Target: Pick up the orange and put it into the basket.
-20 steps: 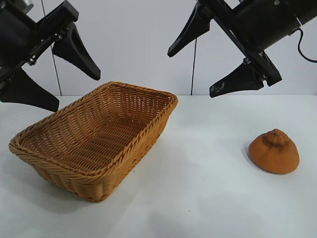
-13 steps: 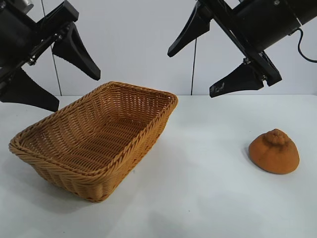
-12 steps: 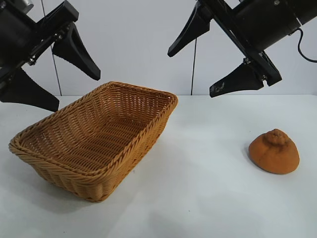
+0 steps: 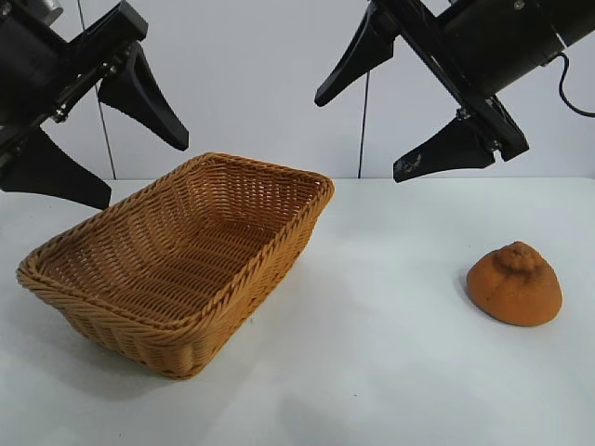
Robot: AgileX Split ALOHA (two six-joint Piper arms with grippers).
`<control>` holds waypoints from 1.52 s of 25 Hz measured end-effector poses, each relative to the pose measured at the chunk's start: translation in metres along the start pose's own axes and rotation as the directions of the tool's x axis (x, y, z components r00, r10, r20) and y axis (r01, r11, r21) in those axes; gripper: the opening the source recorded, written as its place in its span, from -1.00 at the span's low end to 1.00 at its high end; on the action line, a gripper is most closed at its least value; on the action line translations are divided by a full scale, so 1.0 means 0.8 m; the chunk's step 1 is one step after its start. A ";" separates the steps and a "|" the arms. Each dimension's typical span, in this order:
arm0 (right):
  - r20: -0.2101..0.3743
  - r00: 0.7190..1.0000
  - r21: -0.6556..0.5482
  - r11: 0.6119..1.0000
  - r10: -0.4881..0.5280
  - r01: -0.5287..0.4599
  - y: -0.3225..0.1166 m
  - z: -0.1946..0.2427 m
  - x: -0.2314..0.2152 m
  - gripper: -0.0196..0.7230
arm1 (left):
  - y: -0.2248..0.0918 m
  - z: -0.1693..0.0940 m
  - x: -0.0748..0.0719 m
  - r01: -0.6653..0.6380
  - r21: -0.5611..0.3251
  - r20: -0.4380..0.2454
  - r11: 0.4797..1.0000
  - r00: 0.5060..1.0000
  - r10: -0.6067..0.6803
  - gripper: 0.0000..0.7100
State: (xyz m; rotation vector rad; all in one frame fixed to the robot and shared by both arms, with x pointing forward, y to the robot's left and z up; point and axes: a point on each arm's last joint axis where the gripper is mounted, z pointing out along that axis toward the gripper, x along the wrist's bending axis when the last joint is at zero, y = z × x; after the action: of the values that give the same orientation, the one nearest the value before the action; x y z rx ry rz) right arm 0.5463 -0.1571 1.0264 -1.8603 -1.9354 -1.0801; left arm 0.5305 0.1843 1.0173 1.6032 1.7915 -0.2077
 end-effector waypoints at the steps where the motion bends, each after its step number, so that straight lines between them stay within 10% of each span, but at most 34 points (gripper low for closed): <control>1: 0.000 1.000 0.000 1.000 0.000 0.000 0.000 0.000 0.000 0.78 | 0.000 0.000 0.000 0.000 0.000 0.000 1.000 1.000 0.000 0.64; 15: 0.003 1.000 -0.009 1.000 0.001 -0.001 0.001 0.000 0.000 0.78 | -0.001 -0.043 -0.014 0.179 -0.047 0.018 0.983 0.984 -0.178 0.64; 23: 0.003 1.000 -0.009 1.000 0.001 -0.001 0.001 0.000 0.000 0.78 | -0.027 -0.062 -0.006 0.415 -0.018 -0.233 0.910 0.883 -0.407 0.64; 38: 0.003 1.000 -0.009 1.000 0.001 -0.001 0.001 0.000 0.000 0.78 | -0.023 0.004 0.022 0.610 -0.143 -0.390 0.779 0.689 -0.611 0.64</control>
State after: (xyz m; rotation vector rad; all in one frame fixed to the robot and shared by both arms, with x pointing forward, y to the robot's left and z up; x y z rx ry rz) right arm 0.5472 -0.1573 1.0265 -1.8680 -1.9343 -1.0890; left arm 0.5151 0.1932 0.9984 1.0225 2.6364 -0.1714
